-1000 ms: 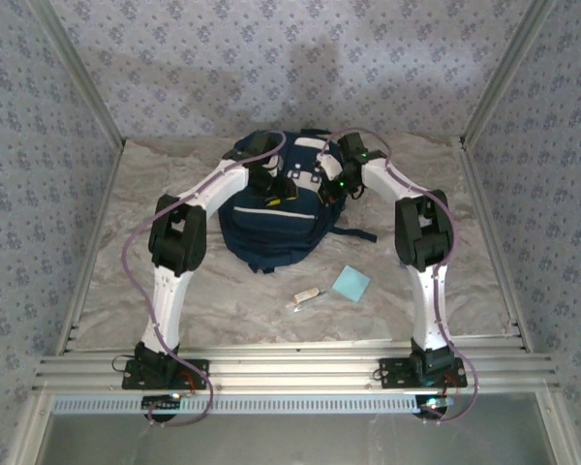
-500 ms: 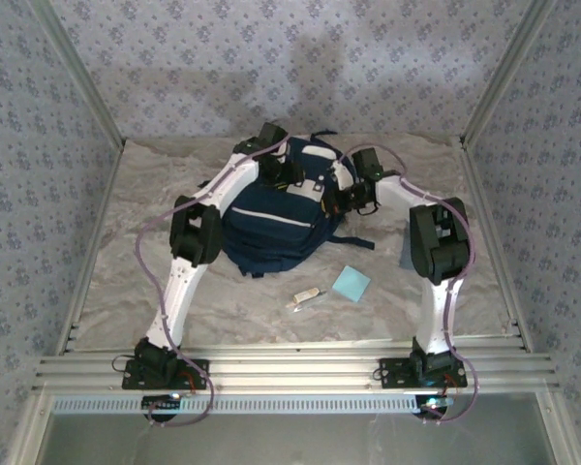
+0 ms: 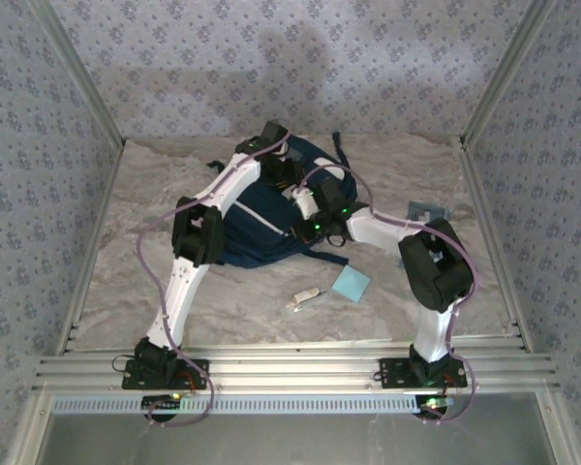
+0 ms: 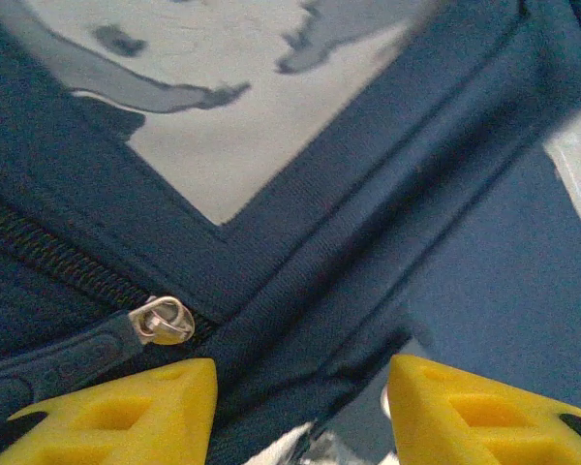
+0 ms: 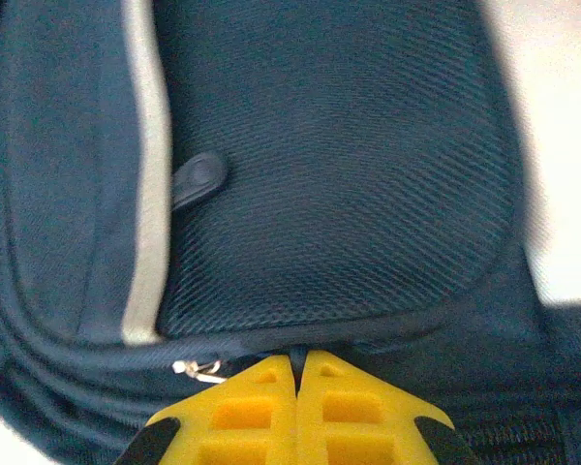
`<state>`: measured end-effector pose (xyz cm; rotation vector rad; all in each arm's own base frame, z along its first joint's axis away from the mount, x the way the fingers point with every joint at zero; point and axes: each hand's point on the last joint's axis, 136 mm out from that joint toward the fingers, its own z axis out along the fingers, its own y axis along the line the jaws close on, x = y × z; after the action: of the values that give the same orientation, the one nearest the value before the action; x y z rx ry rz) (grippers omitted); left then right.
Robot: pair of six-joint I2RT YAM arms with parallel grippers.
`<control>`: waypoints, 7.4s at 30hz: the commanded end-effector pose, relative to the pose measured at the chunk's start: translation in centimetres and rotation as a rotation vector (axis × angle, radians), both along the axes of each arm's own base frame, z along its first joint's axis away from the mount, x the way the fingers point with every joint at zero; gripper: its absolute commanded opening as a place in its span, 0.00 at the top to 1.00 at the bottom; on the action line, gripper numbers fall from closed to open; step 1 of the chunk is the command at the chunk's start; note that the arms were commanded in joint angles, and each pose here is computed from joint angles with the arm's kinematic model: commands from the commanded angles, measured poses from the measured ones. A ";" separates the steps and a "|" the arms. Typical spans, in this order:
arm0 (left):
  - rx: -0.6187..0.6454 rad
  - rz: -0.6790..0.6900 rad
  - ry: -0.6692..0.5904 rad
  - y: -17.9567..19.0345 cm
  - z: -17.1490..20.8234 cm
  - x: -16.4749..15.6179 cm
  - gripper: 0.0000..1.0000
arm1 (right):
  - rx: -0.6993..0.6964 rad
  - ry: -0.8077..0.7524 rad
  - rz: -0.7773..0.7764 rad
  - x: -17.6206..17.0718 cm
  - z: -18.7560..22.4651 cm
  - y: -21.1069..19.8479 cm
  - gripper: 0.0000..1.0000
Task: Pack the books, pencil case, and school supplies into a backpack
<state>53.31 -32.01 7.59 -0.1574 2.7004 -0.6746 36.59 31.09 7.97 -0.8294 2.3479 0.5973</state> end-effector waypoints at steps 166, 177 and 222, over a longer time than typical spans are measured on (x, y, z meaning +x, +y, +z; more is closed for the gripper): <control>0.007 0.079 0.144 0.5 0.1 -17.2 0.50 | 0.021 0.200 -0.538 10.0 -3.2 -11.6 0.55; -0.006 0.072 0.145 -0.2 -0.4 -17.1 0.72 | -0.008 0.197 -0.525 9.9 -3.4 -11.3 0.56; -0.237 0.019 0.042 0.8 5.8 -16.3 1.00 | 0.061 0.137 -0.639 8.3 4.7 -16.2 0.53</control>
<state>36.07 -26.74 8.87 -0.2760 2.7955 -0.7240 45.85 15.54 8.84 -0.0129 2.5899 0.4283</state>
